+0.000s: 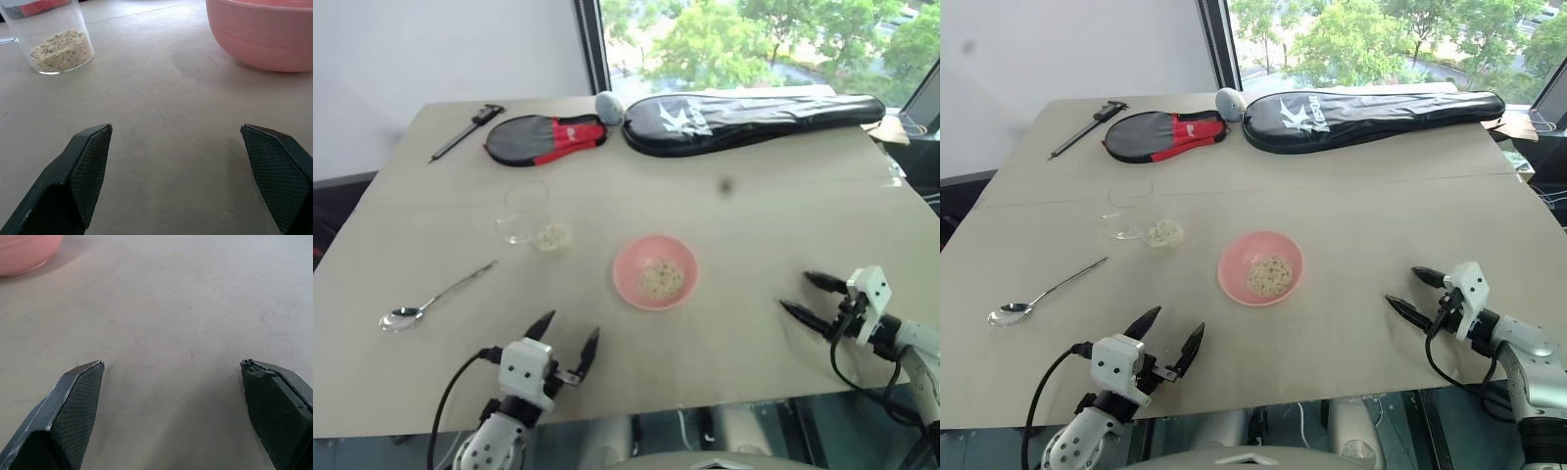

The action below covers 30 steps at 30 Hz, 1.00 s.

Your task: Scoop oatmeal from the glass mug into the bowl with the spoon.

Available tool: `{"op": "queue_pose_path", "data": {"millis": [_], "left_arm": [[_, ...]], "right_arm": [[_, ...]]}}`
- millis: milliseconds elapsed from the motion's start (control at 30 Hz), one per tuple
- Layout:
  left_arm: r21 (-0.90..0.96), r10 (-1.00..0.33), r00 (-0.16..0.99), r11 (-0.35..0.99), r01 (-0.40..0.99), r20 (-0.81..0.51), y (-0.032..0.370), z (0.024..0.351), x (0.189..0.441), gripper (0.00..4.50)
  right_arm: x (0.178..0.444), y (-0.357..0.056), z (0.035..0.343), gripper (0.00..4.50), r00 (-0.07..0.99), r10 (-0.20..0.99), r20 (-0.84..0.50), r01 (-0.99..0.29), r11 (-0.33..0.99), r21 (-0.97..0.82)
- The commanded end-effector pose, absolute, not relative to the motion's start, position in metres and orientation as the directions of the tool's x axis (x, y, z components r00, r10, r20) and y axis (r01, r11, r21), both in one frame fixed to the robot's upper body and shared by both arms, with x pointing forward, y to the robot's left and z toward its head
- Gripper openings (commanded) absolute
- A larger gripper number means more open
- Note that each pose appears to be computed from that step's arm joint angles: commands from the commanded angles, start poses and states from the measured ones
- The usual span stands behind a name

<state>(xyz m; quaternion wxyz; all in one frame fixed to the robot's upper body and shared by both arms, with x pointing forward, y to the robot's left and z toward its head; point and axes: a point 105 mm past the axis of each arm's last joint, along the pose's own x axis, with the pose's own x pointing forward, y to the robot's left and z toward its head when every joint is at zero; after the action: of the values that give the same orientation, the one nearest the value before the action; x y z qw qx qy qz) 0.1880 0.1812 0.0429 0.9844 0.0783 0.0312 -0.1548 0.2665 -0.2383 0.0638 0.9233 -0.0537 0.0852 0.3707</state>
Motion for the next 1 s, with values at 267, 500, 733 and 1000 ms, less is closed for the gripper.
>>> {"op": "queue_pose_path", "data": {"millis": [267, 500, 733, 1000], "left_arm": [[0.152, -0.291, 0.942, 0.937, 0.316, -0.165, 0.192, 0.023, 0.191, 4.43], [0.155, -0.294, 0.943, 0.935, 0.318, -0.158, 0.192, 0.023, 0.193, 4.43], [0.153, -0.277, 0.951, 0.943, 0.297, -0.137, 0.194, 0.028, 0.198, 4.43], [0.182, -0.108, 0.994, 0.977, 0.111, -0.026, 0.225, 0.066, 0.215, 4.43]], "right_arm": [[0.263, -0.237, 0.069, 4.5, 0.734, 0.659, -0.165, -0.673, 0.739, -0.04], [0.264, -0.238, 0.07, 4.5, 0.738, 0.656, -0.157, -0.668, 0.743, -0.04], [0.264, -0.238, 0.071, 4.5, 0.741, 0.653, -0.153, -0.666, 0.745, -0.041], [0.261, -0.218, 0.093, 4.5, 0.645, 0.755, -0.118, -0.764, 0.641, -0.071]]}}
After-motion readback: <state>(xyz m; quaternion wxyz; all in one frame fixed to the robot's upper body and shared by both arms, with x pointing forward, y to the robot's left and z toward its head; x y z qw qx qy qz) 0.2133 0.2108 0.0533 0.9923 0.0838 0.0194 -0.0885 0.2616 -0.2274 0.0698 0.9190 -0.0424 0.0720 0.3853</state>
